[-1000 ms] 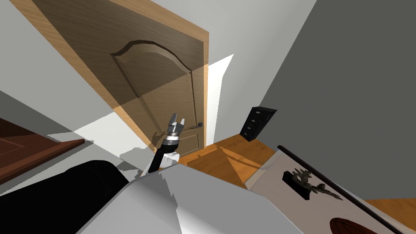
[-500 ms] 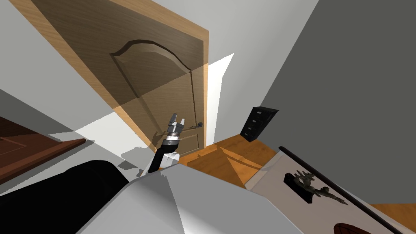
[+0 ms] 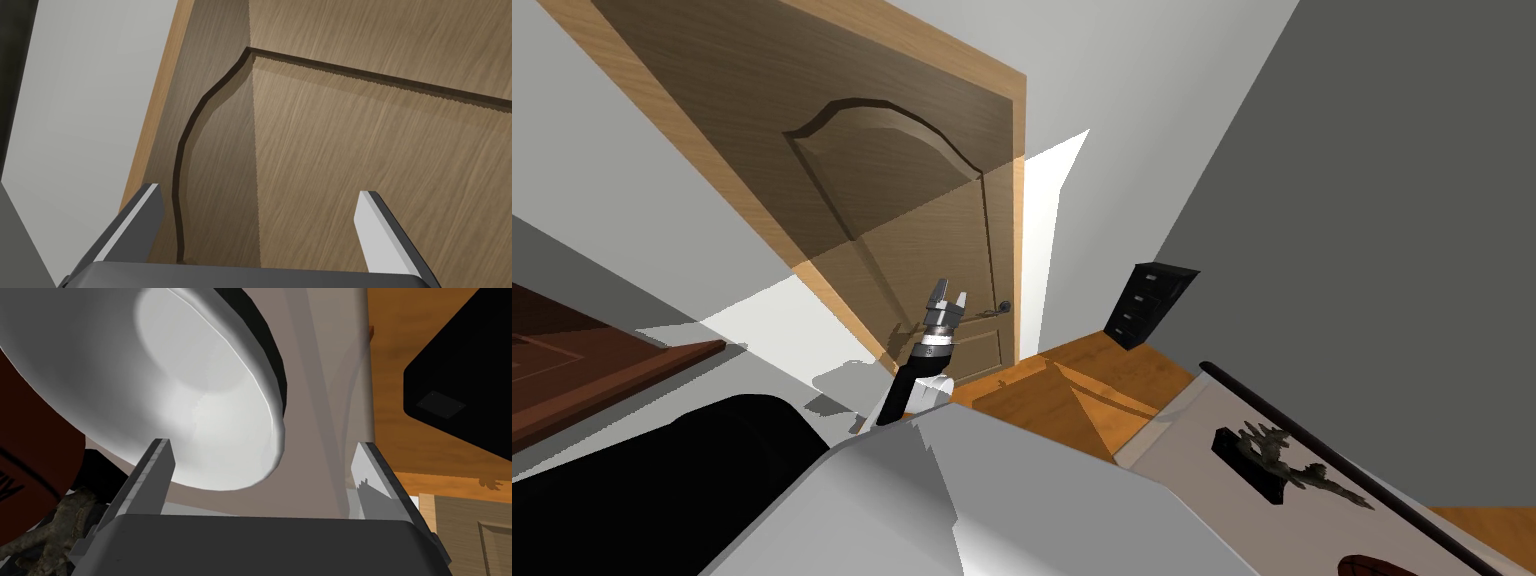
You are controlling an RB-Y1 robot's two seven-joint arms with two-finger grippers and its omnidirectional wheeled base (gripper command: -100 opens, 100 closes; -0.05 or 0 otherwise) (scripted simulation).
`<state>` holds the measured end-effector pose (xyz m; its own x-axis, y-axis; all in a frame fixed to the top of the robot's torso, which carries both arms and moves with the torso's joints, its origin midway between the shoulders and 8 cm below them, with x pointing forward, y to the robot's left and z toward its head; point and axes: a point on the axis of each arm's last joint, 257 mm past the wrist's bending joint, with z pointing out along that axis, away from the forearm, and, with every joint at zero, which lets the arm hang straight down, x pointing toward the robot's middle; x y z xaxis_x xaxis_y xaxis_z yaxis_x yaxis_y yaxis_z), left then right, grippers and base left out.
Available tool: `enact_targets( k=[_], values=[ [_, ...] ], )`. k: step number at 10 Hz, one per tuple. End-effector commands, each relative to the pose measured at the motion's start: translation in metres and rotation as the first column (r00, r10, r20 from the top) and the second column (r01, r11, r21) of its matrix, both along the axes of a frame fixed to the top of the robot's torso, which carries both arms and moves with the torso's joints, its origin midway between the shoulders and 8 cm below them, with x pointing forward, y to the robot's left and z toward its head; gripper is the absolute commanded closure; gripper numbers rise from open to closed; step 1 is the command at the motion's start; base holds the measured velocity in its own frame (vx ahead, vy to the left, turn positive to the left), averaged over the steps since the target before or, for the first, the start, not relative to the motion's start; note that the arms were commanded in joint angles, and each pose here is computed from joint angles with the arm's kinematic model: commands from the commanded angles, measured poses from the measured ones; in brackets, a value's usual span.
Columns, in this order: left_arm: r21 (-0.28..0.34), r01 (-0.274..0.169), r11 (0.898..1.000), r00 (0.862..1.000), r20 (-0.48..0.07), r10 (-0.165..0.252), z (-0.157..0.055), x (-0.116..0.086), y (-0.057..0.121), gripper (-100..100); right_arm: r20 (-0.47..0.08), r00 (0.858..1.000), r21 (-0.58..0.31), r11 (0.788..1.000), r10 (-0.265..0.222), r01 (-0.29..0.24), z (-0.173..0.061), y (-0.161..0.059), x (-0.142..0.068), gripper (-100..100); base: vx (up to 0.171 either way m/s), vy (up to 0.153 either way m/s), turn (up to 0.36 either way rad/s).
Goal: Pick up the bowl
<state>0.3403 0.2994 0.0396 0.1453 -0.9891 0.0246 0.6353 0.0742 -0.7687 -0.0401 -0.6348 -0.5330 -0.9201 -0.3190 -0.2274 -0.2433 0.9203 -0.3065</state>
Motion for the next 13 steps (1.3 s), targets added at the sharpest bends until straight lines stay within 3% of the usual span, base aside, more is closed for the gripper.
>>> enact_targets(
  k=[1, 2, 5, 6, 10, 11, 12, 13],
  values=[
    [0.0, 0.0, 1.0, 1.0, 0.0, 0.0, 0.0, 0.0, 0.0, 0, 0.0, 1.0, 0.0, 1.0, 0.0, 0.0, 0.0, 0.0, 0.0, 0, 0.0, 0.0, 0.0],
    [0.0, 0.0, 1.0, 1.0, 0.0, 0.0, 0.0, 0.0, 0.0, 0, 0.0, 1.0, 0.0, 1.0, -0.009, 0.009, -0.012, 0.01, 0.005, -100, -0.014, -0.042, 0.058],
    [0.0, 0.0, 1.0, 1.0, 0.0, 0.0, 0.0, 0.0, 0.0, 0, 0.0, 1.0, 0.003, 1.0, -0.009, 0.009, -0.017, 0.016, 0.007, -100, -0.024, -0.061, 0.034],
    [0.0, 0.0, 1.0, 1.0, 0.0, 0.0, 0.0, 0.0, 0.0, 0, 0.0, 1.0, 0.001, 1.0, -0.012, 0.012, -0.018, 0.016, 0.008, 100, -0.002, -0.007, -0.001],
    [0.0, 0.0, 1.0, 1.0, 0.0, 0.0, 0.0, 0.0, 0.0, 0, 0.0, 1.0, 0.002, 1.0, -0.014, 0.014, -0.018, 0.017, 0.007, 100, 0.0, 0.0, 0.0],
    [0.0, 0.0, 1.0, 1.0, 0.0, 0.0, 0.0, 0.0, 0.0, 0, 0.0, 1.0, 0.003, 1.0, -0.014, 0.014, -0.018, 0.017, 0.007, 0, 0.0, 0.0, 0.0],
    [0.0, 0.0, 1.0, 1.0, 0.0, 0.0, 0.0, 0.0, 0.0, 0, 0.0, 1.0, 0.0, 1.0, -0.005, 0.005, -0.007, 0.006, 0.003, 100, 0.025, 0.054, -0.064],
    [0.0, 0.0, 1.0, 1.0, 0.0, 0.0, 0.0, 0.0, 0.0, 0, 0.0, 1.0, 0.0, 1.0, -0.002, 0.002, -0.002, 0.002, 0.001, 100, 0.023, 0.089, -0.073]
  ],
)
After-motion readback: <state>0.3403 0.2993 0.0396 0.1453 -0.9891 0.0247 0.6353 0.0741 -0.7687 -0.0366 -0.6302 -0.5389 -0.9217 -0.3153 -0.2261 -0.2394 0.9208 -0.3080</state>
